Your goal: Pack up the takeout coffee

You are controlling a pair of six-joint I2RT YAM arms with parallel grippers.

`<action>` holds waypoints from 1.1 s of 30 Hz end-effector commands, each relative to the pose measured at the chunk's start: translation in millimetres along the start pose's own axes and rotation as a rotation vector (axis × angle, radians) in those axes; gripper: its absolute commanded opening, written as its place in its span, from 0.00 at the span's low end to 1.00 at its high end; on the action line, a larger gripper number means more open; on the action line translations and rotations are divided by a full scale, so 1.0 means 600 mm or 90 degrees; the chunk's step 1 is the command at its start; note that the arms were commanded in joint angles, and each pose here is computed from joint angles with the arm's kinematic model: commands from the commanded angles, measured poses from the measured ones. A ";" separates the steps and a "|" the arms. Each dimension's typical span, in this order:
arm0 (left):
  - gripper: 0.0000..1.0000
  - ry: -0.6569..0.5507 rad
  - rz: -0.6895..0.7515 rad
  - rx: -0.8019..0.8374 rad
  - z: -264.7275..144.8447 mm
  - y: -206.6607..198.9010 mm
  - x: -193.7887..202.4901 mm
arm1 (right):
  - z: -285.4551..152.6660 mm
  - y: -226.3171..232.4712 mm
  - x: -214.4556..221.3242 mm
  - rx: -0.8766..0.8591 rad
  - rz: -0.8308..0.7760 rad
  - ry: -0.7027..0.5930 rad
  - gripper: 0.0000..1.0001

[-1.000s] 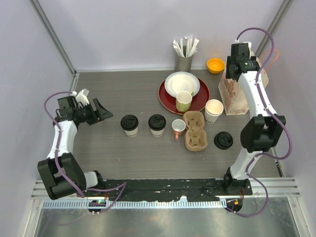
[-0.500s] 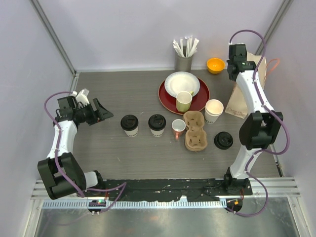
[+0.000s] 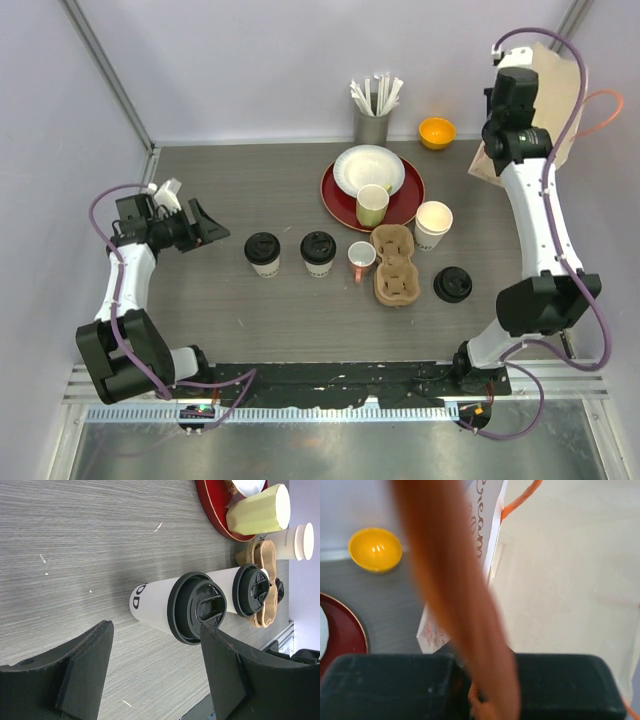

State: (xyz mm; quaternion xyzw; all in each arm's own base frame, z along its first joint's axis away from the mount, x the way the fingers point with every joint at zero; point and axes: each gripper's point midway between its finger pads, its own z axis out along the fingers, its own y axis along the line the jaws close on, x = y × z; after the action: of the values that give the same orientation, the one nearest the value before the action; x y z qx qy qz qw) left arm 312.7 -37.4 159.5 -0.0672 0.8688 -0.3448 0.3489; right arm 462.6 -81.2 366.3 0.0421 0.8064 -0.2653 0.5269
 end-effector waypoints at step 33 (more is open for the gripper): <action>0.74 -0.114 -0.018 -0.062 -0.085 0.059 -0.091 | -0.896 0.367 0.014 -1.042 -0.407 -0.510 0.01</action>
State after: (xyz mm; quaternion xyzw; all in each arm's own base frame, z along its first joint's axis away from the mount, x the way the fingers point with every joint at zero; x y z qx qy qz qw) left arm 319.0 30.2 179.6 -0.1373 0.8555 -0.3024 0.3973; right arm 136.0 354.0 457.9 -0.6103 0.4947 0.2072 0.5831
